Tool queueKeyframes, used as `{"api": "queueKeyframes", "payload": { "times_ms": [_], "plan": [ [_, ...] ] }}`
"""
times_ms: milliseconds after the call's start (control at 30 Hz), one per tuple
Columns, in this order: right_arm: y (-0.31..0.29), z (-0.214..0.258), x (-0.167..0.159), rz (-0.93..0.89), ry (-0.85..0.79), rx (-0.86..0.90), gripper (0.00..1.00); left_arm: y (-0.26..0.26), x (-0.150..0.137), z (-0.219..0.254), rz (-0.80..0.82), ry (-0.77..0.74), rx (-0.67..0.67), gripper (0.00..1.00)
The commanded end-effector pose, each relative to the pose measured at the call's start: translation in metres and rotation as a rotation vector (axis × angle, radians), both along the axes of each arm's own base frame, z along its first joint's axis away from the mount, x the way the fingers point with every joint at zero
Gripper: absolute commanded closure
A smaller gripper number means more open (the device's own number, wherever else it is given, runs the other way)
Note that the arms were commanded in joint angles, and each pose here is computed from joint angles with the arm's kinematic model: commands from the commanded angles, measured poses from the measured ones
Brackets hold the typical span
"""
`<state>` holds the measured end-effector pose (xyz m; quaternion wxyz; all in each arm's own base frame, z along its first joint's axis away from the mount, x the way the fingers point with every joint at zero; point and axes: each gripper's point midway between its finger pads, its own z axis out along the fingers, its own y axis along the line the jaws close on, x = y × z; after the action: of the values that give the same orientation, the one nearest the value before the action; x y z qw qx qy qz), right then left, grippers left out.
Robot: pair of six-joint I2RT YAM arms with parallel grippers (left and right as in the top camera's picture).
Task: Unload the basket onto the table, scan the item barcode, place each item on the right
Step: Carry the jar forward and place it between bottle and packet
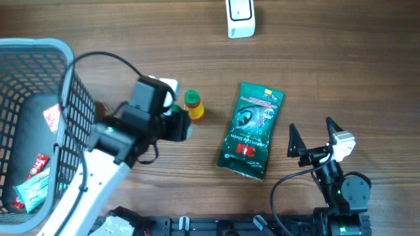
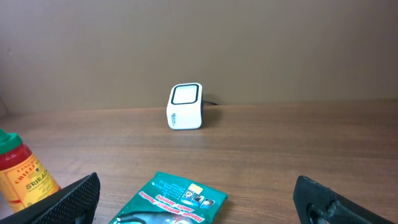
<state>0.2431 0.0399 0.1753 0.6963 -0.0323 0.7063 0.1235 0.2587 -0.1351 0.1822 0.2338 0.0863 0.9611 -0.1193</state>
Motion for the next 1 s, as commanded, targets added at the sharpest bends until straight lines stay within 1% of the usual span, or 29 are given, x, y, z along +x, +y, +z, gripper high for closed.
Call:
{"api": "queueKeyframes", "payload": {
  "times_ms": [0, 67, 133, 200, 300, 400, 467, 567, 667, 867, 967],
  "plan": [
    [-0.001, 0.002, 0.0, -0.008, -0.012, -0.01, 0.0, -0.035, -0.02, -0.019, -0.102, 0.027, -0.037, 0.41],
    [-0.001, 0.002, 0.0, -0.008, -0.012, -0.01, 0.0, -0.046, -0.021, -0.023, -0.128, -0.013, -0.016, 0.4],
    [-0.001, 0.002, 0.0, -0.008, -0.012, -0.01, 0.0, -0.057, -0.014, -0.025, -0.135, -0.087, 0.028, 0.4],
    [-0.001, 0.002, 0.0, -0.008, -0.012, -0.01, 0.0, -0.073, -0.011, -0.03, -0.169, -0.111, 0.038, 0.4],
    [-0.001, 0.002, 0.0, -0.008, -0.012, -0.01, 0.0, -0.1, -0.004, -0.052, -0.212, -0.1, 0.045, 0.39],
    [-0.001, 0.002, 0.0, -0.008, -0.012, -0.01, 0.0, -0.119, 0.001, -0.092, -0.242, -0.052, 0.091, 0.4],
    [-0.001, 0.002, 0.0, -0.008, -0.012, -0.01, 0.0, -0.12, 0.004, -0.114, -0.24, -0.026, 0.142, 0.4],
    [-0.001, 0.002, 0.0, -0.008, -0.012, -0.01, 0.0, -0.112, 0.007, -0.132, -0.221, -0.012, 0.211, 0.4],
    [-0.001, 0.002, 0.0, -0.008, -0.012, -0.01, 0.0, -0.107, 0.014, -0.134, -0.198, -0.039, 0.244, 0.4],
    [-0.001, 0.002, 0.0, -0.008, -0.012, -0.01, 0.0, -0.121, 0.029, -0.123, -0.185, -0.113, 0.186, 0.39],
    [-0.001, 0.002, 0.0, -0.008, -0.012, -0.01, 0.0, -0.122, 0.034, -0.124, -0.176, -0.127, 0.183, 0.39]
  ]
}}
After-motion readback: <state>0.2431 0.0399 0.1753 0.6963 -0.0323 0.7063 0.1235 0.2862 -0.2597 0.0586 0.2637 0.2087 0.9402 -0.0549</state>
